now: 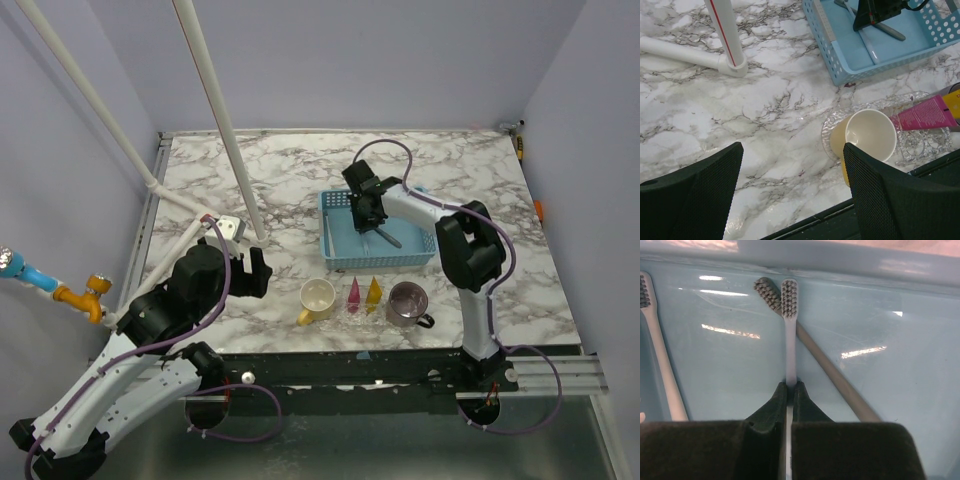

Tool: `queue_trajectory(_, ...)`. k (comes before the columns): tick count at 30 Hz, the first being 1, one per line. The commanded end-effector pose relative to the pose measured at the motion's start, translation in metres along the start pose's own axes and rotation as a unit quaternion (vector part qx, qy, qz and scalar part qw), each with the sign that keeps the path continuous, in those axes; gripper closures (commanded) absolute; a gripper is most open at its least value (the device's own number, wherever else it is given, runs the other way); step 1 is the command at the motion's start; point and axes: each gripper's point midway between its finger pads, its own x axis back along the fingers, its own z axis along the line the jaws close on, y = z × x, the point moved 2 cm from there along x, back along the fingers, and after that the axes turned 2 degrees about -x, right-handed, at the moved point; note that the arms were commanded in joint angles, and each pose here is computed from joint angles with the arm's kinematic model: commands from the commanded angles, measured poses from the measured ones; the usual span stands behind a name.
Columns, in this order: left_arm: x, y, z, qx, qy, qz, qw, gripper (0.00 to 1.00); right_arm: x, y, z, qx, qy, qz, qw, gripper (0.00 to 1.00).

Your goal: Prepare toiletry sets of a toothbrush and toothpaste on the tray

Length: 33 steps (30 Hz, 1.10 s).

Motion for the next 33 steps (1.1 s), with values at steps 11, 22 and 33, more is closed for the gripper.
queue_trajectory(11, 0.005, 0.005, 0.001, 0.002, -0.003, -0.019, 1.0, 0.18, 0.041, 0.012, -0.012, -0.004, -0.001, -0.044, 0.999, 1.0)
queue_trajectory(22, 0.005, 0.005, -0.001, 0.002, -0.01, -0.019, 1.0, 0.17, 0.117, 0.043, -0.007, -0.019, 0.04, -0.147, 0.988, 1.0)
queue_trajectory(33, 0.013, 0.014, -0.023, 0.012, -0.079, -0.026, 0.996, 0.16, 0.234, 0.039, 0.026, -0.025, 0.195, -0.242, 0.95, 1.0)
